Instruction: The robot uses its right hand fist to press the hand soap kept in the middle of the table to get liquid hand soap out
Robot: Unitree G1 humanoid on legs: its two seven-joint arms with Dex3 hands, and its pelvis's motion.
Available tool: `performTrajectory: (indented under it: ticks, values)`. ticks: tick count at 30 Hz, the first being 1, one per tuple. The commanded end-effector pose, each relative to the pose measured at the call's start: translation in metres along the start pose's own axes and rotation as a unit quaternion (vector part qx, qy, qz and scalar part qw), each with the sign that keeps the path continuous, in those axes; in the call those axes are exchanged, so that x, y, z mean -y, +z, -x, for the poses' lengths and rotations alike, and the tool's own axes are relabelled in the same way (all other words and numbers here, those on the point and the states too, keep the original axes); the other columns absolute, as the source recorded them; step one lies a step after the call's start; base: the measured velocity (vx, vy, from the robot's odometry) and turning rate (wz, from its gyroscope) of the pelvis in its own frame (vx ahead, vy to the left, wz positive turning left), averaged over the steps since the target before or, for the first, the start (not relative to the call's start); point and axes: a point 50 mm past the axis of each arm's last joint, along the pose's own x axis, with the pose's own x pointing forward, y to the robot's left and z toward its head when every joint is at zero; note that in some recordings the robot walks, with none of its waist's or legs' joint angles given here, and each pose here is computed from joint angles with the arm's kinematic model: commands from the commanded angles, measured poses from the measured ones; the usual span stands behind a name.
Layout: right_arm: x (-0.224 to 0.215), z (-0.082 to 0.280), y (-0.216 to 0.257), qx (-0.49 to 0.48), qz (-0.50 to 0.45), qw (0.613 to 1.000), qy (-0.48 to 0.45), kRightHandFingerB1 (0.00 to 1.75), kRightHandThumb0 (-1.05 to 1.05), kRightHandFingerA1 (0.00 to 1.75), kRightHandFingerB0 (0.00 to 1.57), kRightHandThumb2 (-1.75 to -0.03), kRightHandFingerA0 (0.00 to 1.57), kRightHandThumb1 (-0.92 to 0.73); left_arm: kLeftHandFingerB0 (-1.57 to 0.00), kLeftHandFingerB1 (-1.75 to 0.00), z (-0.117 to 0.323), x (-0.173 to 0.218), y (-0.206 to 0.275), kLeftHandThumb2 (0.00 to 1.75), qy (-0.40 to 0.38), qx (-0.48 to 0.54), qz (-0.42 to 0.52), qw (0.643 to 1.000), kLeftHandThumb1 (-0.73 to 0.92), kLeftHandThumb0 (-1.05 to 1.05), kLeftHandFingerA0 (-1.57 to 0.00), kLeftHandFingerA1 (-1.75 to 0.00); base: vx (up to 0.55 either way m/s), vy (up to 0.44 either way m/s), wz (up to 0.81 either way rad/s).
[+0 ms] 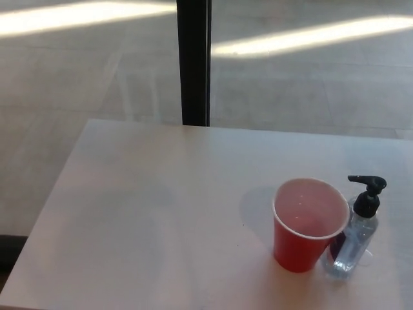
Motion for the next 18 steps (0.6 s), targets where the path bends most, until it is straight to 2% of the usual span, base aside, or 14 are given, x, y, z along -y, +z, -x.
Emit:
performTrajectory:
  ticks: [1, 2, 5, 6, 7, 8, 9, 12, 13, 14, 15, 16, 17, 18]
  values:
    - [0.134, 0.087, 0.031, 0.027, -0.116, 0.948, -0.295, 1.57, -0.54, 1.65, 1.05, -1.54, 1.32, -0.07, -0.20, -0.72, -0.001, -0.028, -0.007, 1.32, 0.041, -0.020, -0.012, 0.999, 0.92, -0.50, -0.46, -0.91, 0.00, 0.000, 0.00]
    - [0.147, 0.103, 0.024, 0.022, -0.105, 0.938, -0.329, 1.56, -0.56, 1.66, 1.10, -1.52, 1.40, -0.12, -0.20, -0.74, -0.001, -0.028, -0.008, 1.33, 0.041, -0.019, -0.013, 0.999, 0.92, -0.50, -0.47, -0.93, 0.00, 0.000, 0.00]
    - [0.164, 0.127, 0.011, 0.003, -0.071, 0.917, -0.393, 1.55, -0.63, 1.74, 0.99, -1.57, 1.33, -0.11, -0.22, -0.74, -0.001, -0.028, -0.008, 1.32, 0.045, -0.021, -0.015, 0.999, 0.92, -0.50, -0.48, -0.93, 0.00, 0.000, 0.00]
    - [0.181, 0.154, -0.010, -0.009, -0.073, 0.882, -0.465, 1.37, -0.58, 1.75, 0.89, -1.50, 1.38, -0.26, -0.22, -0.74, -0.001, -0.027, -0.010, 1.32, 0.046, -0.022, -0.016, 0.999, 0.92, -0.50, -0.48, -0.92, 0.00, 0.000, 0.00]
    - [0.184, 0.161, -0.016, -0.010, -0.079, 0.874, -0.480, 1.37, -0.58, 1.75, 0.89, -1.50, 1.38, -0.26, -0.22, -0.74, -0.001, -0.027, -0.010, 1.32, 0.043, -0.021, -0.017, 0.999, 0.92, -0.50, -0.48, -0.92, 0.00, 0.000, 0.00]
    - [0.189, 0.171, -0.025, -0.023, -0.072, 0.861, -0.503, 1.35, -0.57, 1.75, 0.85, -1.52, 1.42, -0.28, -0.23, -0.74, 0.000, -0.026, -0.011, 1.32, 0.044, -0.022, -0.018, 0.999, 0.92, -0.50, -0.47, -0.91, 0.00, 0.000, 0.00]
    - [0.193, 0.186, -0.041, -0.048, -0.048, 0.842, -0.536, 1.28, -0.50, 1.75, 0.77, -1.72, 1.43, -0.21, -0.22, -0.73, 0.000, -0.025, -0.012, 1.32, 0.043, -0.022, -0.020, 0.999, 0.92, -0.49, -0.46, -0.90, 0.00, 0.000, 0.00]
    - [0.197, 0.202, -0.061, -0.080, -0.027, 0.820, -0.566, 1.18, -0.47, 1.75, 0.75, -1.74, 1.39, -0.20, -0.23, -0.73, 0.000, -0.023, -0.014, 1.33, 0.038, -0.020, -0.017, 0.999, 0.92, -0.49, -0.46, -0.89, 0.00, 0.000, 0.00]
    - [0.196, 0.202, -0.064, -0.083, -0.030, 0.815, -0.573, 1.17, -0.51, 1.72, 0.74, -1.53, 1.42, -0.31, -0.23, -0.73, 0.000, -0.022, -0.014, 1.32, 0.038, -0.021, -0.015, 0.999, 0.92, -0.49, -0.47, -0.90, 0.00, 0.000, 0.00]
    - [0.195, 0.209, -0.075, -0.106, -0.046, 0.798, -0.591, 0.88, -0.55, 1.50, 0.54, -1.21, 1.49, -0.43, -0.22, -0.72, 0.000, -0.022, -0.014, 1.31, 0.038, -0.024, -0.007, 0.999, 0.92, -0.50, -0.42, -0.87, 0.00, 0.000, 0.00]
    - [0.195, 0.216, -0.085, -0.130, -0.063, 0.787, -0.600, 0.88, -0.55, 1.50, 0.54, -1.21, 1.49, -0.43, -0.22, -0.72, 0.000, -0.022, -0.016, 1.31, 0.038, -0.028, 0.002, 0.999, 0.92, -0.50, -0.42, -0.87, 0.00, 0.000, 0.00]
    - [0.190, 0.220, -0.091, -0.136, -0.055, 0.782, -0.606, 0.89, -0.53, 1.63, 0.44, -1.26, 1.17, -0.42, -0.24, -0.74, 0.000, -0.022, -0.016, 1.31, 0.038, -0.029, 0.001, 0.999, 0.92, -0.50, -0.44, -0.88, 0.00, 0.000, 0.00]
    - [0.187, 0.223, -0.096, -0.148, -0.050, 0.778, -0.609, 1.11, -0.53, 1.59, 0.46, -1.22, 1.12, -0.44, -0.25, -0.76, 0.000, -0.021, -0.018, 1.30, 0.039, -0.031, 0.000, 0.999, 0.92, -0.51, -0.45, -0.89, 0.00, 0.000, 0.00]
    - [0.187, 0.224, -0.096, -0.149, -0.050, 0.777, -0.609, 1.11, -0.53, 1.59, 0.46, -1.22, 1.12, -0.44, -0.25, -0.76, 0.000, -0.021, -0.018, 1.30, 0.039, -0.031, 0.000, 0.999, 0.92, -0.51, -0.45, -0.89, 0.00, 0.000, 0.00]
